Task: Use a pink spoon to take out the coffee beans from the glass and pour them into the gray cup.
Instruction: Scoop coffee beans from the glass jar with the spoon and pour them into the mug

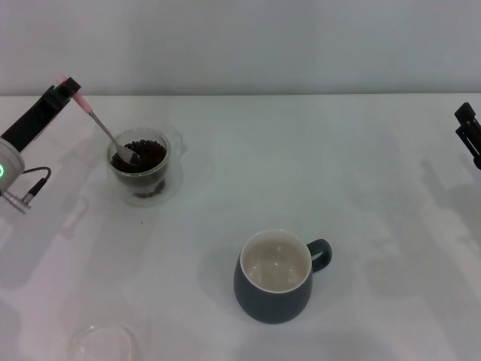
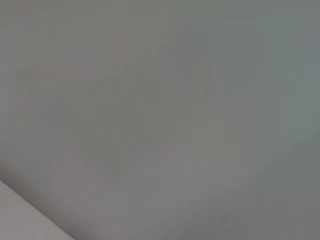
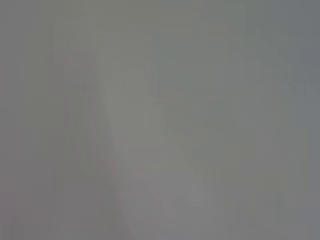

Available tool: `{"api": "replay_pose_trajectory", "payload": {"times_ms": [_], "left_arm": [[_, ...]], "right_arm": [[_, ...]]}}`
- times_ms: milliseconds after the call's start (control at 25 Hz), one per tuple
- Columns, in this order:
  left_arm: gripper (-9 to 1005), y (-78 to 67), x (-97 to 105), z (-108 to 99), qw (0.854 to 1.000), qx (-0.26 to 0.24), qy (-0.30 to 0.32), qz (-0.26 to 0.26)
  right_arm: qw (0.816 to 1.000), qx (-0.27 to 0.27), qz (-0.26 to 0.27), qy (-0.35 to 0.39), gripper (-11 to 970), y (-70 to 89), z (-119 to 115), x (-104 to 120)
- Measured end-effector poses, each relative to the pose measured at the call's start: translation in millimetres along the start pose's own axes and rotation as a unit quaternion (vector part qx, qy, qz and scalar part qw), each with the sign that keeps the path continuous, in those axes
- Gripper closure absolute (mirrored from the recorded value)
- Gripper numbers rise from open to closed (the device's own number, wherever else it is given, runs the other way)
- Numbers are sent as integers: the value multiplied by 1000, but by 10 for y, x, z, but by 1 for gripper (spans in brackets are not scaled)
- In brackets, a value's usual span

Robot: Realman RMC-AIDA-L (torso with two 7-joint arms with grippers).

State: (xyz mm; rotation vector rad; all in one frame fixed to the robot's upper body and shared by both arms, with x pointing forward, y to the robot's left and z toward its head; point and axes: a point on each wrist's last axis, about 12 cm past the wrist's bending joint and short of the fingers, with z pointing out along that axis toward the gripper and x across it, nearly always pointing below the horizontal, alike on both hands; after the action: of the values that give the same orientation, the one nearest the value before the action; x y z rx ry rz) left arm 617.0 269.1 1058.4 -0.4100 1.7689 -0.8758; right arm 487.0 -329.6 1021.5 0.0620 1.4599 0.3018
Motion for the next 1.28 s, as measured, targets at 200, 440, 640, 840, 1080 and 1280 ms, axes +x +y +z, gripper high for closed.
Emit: {"api": "replay_pose_trajectory", "payload": {"times_ms": [200, 440, 640, 840, 1080, 1280], "left_arm": [[870, 12, 10, 26, 1000, -14, 7, 22], [870, -45, 21, 89, 998, -11, 12, 56], [870, -96, 40, 135, 998, -6, 17, 58], [870, -120, 112, 159, 998, -7, 29, 54], [870, -137, 158, 172, 999, -7, 32, 38], [869, -113, 172, 148, 999, -12, 32, -16]], "right_arm": [[1000, 1, 1, -1, 145, 0, 5, -1], [1000, 9, 2, 0, 145, -15, 19, -2], [1000, 13, 3, -2, 145, -26, 22, -6], [1000, 14, 3, -2, 145, -28, 22, -6], [1000, 16, 3, -2, 145, -35, 16, -5], [1000, 21, 4, -3, 145, -47, 7, -7]]}}
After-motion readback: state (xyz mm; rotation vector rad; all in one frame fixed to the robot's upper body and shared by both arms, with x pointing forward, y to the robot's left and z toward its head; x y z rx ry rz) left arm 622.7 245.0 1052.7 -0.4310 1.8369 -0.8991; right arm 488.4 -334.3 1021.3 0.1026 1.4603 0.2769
